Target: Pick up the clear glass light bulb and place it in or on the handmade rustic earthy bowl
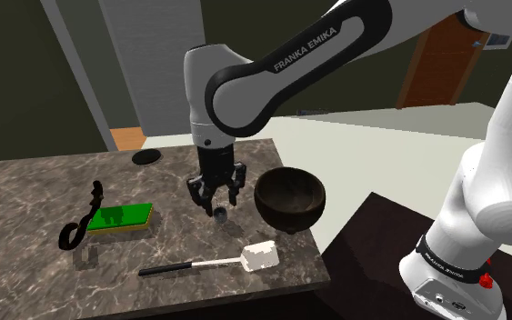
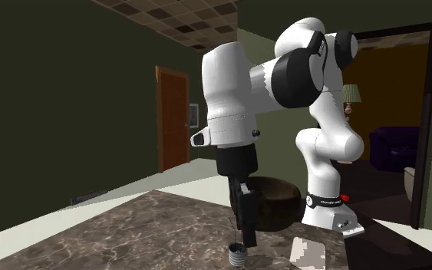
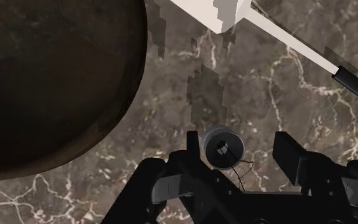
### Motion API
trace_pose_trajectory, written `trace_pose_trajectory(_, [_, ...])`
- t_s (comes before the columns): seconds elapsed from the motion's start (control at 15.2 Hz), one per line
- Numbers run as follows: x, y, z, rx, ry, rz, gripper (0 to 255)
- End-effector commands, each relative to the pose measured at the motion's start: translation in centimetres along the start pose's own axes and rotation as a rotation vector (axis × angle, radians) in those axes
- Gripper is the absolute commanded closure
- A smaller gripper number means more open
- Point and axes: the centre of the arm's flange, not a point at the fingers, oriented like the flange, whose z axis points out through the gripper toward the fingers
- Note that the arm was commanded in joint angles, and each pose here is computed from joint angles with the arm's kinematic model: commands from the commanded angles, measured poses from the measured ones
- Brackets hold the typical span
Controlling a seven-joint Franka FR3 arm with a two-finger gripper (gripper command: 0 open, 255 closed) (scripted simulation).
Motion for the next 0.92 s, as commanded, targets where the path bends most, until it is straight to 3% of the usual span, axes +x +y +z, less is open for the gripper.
trace_pose_trajectory(0.0, [0.0,0.0,0.0,0.0,0.0,0.0,255])
trace_pose_trajectory(0.53, [0.0,0.0,0.0,0.0,0.0,0.0,255])
trace_pose_trajectory(0.86, [-0.3,-0.3,-2.6,0.0,0.0,0.0,255])
